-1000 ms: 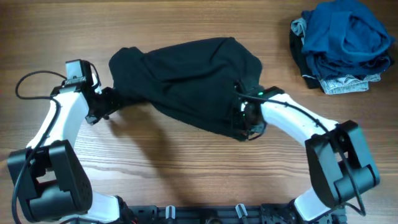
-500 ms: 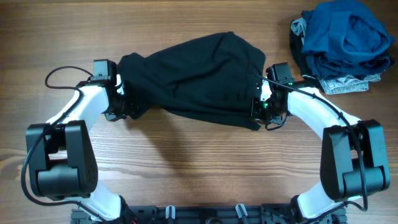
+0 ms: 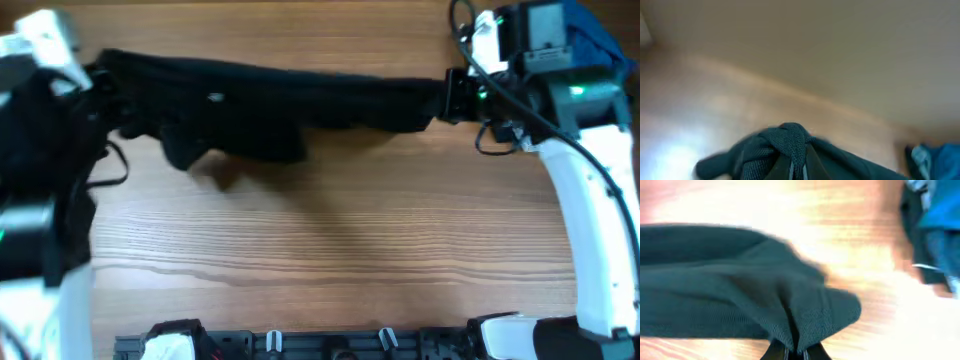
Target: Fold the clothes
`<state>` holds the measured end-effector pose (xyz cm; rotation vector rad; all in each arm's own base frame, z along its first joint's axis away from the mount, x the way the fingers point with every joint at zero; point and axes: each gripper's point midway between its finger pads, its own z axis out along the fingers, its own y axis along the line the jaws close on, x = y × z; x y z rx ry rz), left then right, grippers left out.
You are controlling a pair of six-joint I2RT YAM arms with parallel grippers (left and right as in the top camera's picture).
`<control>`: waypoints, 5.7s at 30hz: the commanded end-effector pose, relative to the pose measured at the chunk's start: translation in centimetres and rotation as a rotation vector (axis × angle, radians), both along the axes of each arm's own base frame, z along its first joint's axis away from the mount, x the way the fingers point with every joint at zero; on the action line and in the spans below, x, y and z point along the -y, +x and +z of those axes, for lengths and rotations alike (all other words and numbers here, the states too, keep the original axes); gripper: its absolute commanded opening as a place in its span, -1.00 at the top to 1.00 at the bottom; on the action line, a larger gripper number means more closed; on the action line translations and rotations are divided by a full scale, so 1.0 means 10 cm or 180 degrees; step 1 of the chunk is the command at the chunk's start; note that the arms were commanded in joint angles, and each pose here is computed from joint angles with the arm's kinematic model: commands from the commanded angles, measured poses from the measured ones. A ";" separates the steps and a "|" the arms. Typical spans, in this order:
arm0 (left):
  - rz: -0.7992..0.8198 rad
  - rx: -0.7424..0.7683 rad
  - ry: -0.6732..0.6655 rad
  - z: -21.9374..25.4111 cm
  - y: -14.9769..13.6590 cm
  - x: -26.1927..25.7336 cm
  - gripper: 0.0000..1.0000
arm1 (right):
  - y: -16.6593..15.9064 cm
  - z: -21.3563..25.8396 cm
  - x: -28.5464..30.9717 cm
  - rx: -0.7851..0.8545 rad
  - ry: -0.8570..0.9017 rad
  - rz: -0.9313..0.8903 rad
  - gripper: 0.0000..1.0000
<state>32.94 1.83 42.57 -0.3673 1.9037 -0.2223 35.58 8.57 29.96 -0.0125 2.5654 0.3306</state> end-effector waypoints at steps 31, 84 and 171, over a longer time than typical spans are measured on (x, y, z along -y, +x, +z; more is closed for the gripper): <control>0.0084 -0.0574 0.0349 -0.84 1.73 -0.33 0.92 | 1.84 -0.34 0.08 0.0781 -0.0256 0.0609 0.91; -0.0514 -0.4148 -0.0682 -2.73 -0.70 0.34 0.92 | -1.22 -1.90 0.11 -0.2479 0.0264 0.0357 0.91; -0.0190 -0.2690 0.0205 -2.60 0.73 0.22 -1.00 | 0.13 -1.41 0.21 -0.0475 0.0070 0.0019 -0.83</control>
